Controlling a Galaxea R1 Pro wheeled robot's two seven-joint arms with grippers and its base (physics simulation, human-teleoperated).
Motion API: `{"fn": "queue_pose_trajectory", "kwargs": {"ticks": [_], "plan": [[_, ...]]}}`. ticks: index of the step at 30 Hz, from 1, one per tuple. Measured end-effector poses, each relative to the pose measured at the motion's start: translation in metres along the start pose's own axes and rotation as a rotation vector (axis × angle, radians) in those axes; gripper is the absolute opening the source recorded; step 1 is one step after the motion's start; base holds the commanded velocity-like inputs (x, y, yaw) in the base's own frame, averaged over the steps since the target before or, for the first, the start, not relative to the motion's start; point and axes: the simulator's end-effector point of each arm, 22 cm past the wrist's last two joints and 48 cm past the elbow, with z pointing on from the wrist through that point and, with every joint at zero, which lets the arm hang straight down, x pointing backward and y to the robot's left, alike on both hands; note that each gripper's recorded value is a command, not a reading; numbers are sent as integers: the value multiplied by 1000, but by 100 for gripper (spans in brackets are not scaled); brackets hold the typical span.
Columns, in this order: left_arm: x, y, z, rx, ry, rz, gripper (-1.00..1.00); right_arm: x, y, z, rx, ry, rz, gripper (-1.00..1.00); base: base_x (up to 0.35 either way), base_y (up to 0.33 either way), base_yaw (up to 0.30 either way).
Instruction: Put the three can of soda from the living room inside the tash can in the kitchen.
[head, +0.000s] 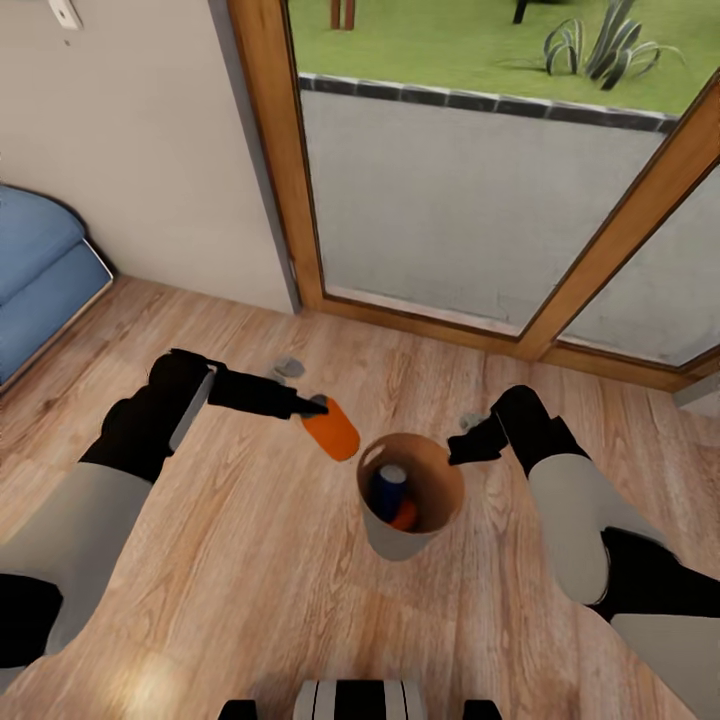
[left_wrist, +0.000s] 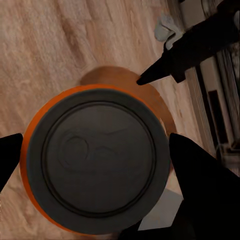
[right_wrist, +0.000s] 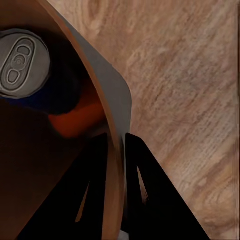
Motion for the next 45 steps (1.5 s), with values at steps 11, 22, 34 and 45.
{"fn": "queue_pose_trajectory", "kwargs": {"ticks": [11, 22, 34, 45], "plan": [[-37, -55, -20, 26, -37, 135, -100, 2, 19, -6, 72, 38, -35, -100, 0, 0, 0], [-45, -73, -24, 44, -38, 154, -100, 3, 24, -14, 84, 45, -40, -100, 0, 0, 0], [-12, -100, 27, 70, 92, 221, -100, -27, 54, -25, 94, -3, -95, -100, 0, 0, 0], [6, -100, 46, 40, 143, 292, -100, -46, 66, -35, 93, -32, -111, -100, 0, 0, 0]]}}
